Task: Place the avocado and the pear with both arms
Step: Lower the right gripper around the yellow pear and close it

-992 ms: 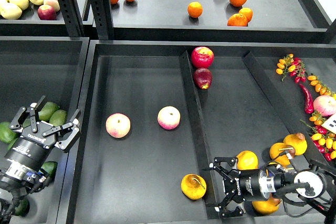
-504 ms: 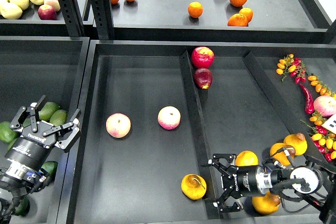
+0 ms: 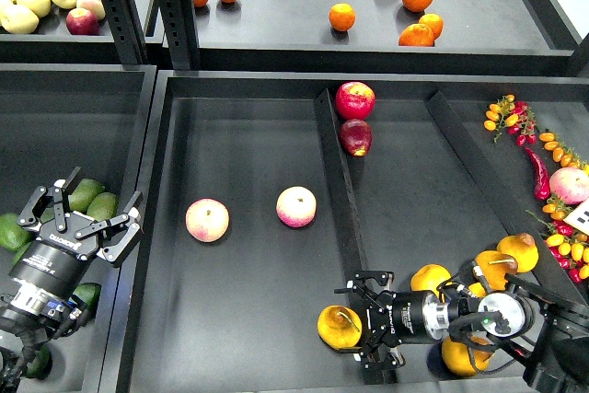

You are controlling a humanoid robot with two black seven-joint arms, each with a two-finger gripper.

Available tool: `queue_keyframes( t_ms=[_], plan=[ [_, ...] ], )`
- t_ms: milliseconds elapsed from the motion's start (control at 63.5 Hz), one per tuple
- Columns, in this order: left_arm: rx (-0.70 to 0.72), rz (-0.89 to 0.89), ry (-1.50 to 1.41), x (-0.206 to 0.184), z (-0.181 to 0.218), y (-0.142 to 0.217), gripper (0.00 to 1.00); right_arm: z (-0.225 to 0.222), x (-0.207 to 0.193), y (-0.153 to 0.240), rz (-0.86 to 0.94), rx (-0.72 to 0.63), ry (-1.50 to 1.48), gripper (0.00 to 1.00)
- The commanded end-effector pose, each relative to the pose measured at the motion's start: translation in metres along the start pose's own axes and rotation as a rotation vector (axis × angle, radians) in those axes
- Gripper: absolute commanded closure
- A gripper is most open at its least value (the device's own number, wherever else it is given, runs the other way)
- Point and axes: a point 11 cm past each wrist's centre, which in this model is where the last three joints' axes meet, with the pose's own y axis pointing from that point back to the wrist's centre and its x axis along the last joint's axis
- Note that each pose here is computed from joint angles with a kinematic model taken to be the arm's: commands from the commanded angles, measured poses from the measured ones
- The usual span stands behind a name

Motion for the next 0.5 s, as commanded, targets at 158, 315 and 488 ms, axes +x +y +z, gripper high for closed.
queue_keyframes(
  t_ms=[158,315,488],
  plan=[
    [0.0,0.0,0.0,0.0,0.0,0.0,0.01,0.001,0.005,-0.004,0.018,0.0,-0.016,0.0],
    [0.0,0.0,0.0,0.0,0.0,0.0,0.01,0.002,0.003,-0.013,0.015,0.001,-0.026,0.01],
    [0.001,-0.004,-0.002,-0.001,0.0,-0.001,0.01,0.001,0.005,-0.013,0.022,0.004,-0.031,0.02]
  ],
)
